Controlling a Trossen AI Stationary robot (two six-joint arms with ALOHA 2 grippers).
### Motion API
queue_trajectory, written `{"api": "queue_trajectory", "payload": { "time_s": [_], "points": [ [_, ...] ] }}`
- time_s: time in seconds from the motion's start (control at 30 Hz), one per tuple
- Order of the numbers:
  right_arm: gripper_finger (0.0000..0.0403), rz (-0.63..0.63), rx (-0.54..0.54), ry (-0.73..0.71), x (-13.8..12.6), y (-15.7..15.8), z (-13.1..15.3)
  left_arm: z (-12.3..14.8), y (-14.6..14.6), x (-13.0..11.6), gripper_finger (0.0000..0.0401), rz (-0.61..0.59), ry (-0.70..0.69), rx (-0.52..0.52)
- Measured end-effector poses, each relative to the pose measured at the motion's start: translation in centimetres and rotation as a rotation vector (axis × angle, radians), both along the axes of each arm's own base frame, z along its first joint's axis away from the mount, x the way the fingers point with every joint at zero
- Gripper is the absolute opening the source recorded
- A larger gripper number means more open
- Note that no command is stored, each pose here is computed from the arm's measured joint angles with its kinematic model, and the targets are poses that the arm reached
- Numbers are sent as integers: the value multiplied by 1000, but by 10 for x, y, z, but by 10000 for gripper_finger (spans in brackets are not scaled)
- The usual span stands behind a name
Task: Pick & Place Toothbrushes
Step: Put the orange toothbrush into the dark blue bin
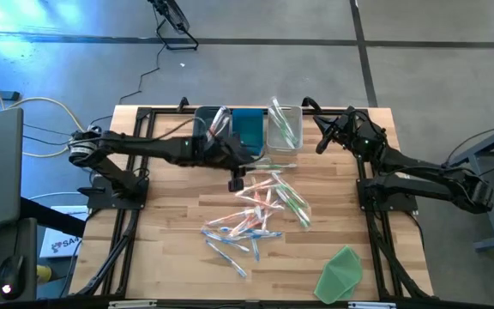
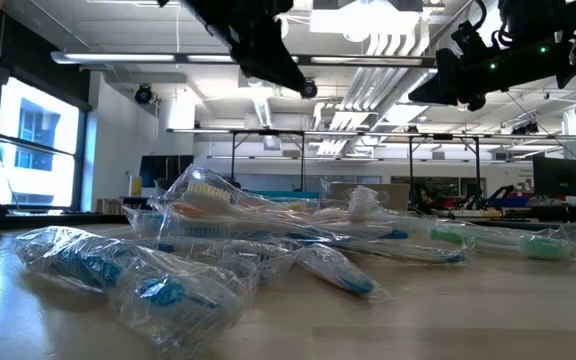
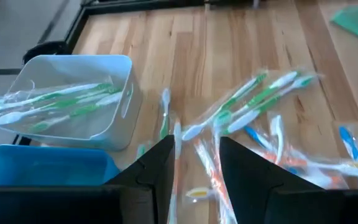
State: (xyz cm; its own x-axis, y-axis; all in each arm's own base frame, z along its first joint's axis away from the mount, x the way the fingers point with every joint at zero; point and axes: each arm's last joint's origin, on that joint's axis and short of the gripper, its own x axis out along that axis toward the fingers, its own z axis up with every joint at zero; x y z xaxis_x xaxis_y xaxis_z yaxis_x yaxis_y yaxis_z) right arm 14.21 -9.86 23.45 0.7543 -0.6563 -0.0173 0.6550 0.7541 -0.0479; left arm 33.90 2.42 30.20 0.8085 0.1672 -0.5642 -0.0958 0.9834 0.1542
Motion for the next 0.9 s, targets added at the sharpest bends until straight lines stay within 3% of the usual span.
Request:
{"api": "queue_trajectory", "payload": {
  "time_s": [0.13,0.3,0.53,0.9],
  "points": [
    [2,0,-6,11,0,0,0,11,3,-2,125,-15,38,15],
    [2,1,-7,11,0,0,0,8,1,-1,125,-77,48,-44],
    [2,1,-26,30,0,0,-1,-42,-2,8,125,-86,162,-227],
    [2,2,-26,31,0,0,-1,-94,-11,34,125,-156,240,-338]
  ]
}}
